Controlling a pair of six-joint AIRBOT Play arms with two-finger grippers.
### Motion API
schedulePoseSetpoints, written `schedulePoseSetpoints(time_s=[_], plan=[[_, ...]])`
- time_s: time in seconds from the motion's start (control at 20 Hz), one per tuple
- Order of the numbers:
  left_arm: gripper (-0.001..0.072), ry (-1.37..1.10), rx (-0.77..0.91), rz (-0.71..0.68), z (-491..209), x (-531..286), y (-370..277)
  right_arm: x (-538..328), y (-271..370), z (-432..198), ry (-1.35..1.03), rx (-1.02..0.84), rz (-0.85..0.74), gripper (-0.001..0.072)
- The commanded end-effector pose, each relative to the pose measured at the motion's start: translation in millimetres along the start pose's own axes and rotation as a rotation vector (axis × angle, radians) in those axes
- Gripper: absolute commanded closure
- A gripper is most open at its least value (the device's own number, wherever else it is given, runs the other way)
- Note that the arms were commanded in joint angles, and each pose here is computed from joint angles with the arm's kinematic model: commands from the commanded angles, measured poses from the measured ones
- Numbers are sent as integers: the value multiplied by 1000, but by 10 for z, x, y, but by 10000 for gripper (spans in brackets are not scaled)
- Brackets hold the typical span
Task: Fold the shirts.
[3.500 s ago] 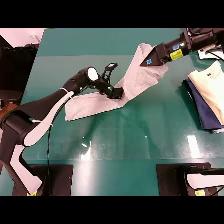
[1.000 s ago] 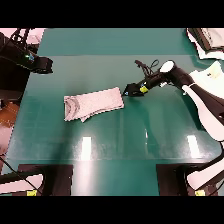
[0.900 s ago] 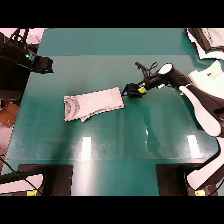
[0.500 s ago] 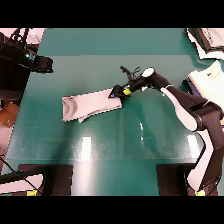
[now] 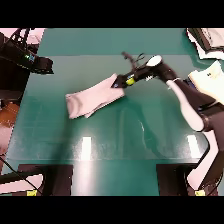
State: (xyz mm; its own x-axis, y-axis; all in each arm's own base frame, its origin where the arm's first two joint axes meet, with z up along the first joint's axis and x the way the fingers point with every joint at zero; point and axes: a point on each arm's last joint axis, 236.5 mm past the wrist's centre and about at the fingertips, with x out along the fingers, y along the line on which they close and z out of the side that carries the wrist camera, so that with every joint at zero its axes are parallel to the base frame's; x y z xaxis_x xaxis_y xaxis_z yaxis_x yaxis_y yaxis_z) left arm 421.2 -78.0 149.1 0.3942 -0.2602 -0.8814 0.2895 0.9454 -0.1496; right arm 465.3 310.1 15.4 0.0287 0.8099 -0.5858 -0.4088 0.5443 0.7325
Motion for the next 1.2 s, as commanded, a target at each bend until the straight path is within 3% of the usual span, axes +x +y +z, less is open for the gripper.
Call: schedulePoseSetpoints(time_s=[0.0, 0.25, 0.5, 0.7, 1.0, 1.15], plan=[[684, 6, -3, -8, -14, 1, -15, -1097, -484, 272, -141, 18, -221, 702], [684, -11, -12, -62, 26, -4, -143, -2925, -1038, 427, -461, 106, -419, 702], [684, -18, -13, -108, 48, -7, -275, -4371, -1573, 192, -750, 244, -574, 702], [684, -19, -27, -117, 52, -10, -296, -4957, -1642, 48, -868, 280, -595, 702], [685, -17, -27, -117, 51, -2, -294, -5548, -1117, 22, -902, 158, -663, 702], [684, -12, -28, -118, 47, 19, -289, -5658, -1092, -203, -911, 199, -687, 702]])
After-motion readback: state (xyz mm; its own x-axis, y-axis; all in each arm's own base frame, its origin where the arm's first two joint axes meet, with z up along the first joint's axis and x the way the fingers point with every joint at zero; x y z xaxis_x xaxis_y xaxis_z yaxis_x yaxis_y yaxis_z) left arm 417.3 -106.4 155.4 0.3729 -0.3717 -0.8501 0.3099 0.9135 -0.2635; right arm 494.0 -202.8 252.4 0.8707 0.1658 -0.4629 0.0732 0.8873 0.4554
